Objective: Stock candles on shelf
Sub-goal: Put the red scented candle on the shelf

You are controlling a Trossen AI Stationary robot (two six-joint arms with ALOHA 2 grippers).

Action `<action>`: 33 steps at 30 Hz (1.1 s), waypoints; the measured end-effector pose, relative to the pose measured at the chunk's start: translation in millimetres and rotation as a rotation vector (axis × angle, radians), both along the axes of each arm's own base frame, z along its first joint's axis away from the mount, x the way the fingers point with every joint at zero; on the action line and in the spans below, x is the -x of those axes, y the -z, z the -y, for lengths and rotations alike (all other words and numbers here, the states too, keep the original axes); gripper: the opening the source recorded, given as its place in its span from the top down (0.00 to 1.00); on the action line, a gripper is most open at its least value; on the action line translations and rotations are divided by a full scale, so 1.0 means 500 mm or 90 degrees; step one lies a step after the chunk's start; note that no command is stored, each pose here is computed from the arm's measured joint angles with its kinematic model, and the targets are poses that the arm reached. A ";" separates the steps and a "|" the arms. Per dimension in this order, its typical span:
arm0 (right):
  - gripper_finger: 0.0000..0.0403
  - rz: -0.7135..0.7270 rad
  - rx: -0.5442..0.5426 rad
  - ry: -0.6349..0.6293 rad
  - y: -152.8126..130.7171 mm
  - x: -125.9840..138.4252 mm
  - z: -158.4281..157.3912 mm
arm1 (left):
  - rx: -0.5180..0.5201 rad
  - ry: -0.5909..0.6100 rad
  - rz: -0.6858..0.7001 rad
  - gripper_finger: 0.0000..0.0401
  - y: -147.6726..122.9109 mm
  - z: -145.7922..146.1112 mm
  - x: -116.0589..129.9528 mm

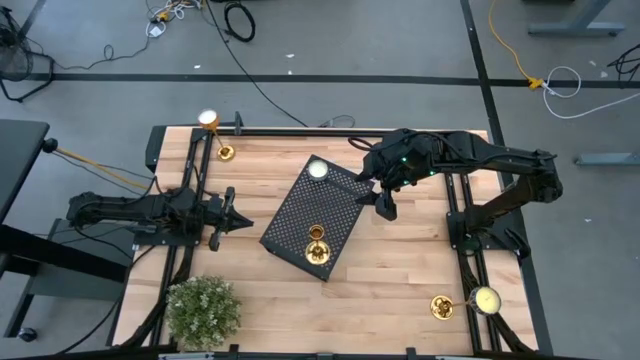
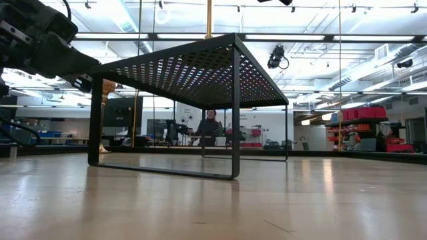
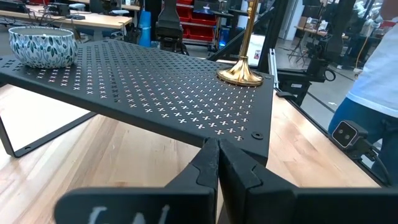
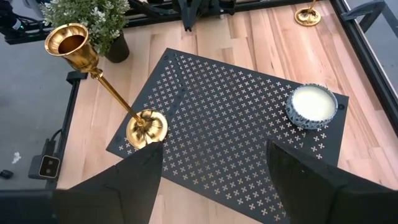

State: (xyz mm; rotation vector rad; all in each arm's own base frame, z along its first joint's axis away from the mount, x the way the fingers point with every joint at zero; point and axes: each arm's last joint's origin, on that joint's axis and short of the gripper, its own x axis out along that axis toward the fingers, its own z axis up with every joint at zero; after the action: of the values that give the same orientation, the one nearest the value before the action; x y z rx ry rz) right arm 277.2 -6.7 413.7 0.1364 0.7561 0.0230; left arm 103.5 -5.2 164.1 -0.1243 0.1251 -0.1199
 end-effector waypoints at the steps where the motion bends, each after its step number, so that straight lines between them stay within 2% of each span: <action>1: 0.29 0.000 0.000 0.000 0.000 0.000 0.000 | 0.000 0.000 0.000 0.96 0.000 0.000 0.000; 33: 0.29 -0.008 0.000 0.000 0.002 0.001 0.000 | 0.000 0.000 0.000 0.96 0.000 0.000 0.000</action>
State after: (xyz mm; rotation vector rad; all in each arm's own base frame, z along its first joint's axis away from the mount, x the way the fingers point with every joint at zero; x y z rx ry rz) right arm 276.5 -6.6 412.7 0.1367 0.7688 0.0224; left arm 103.5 -5.2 164.1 -0.1243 0.1247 -0.1197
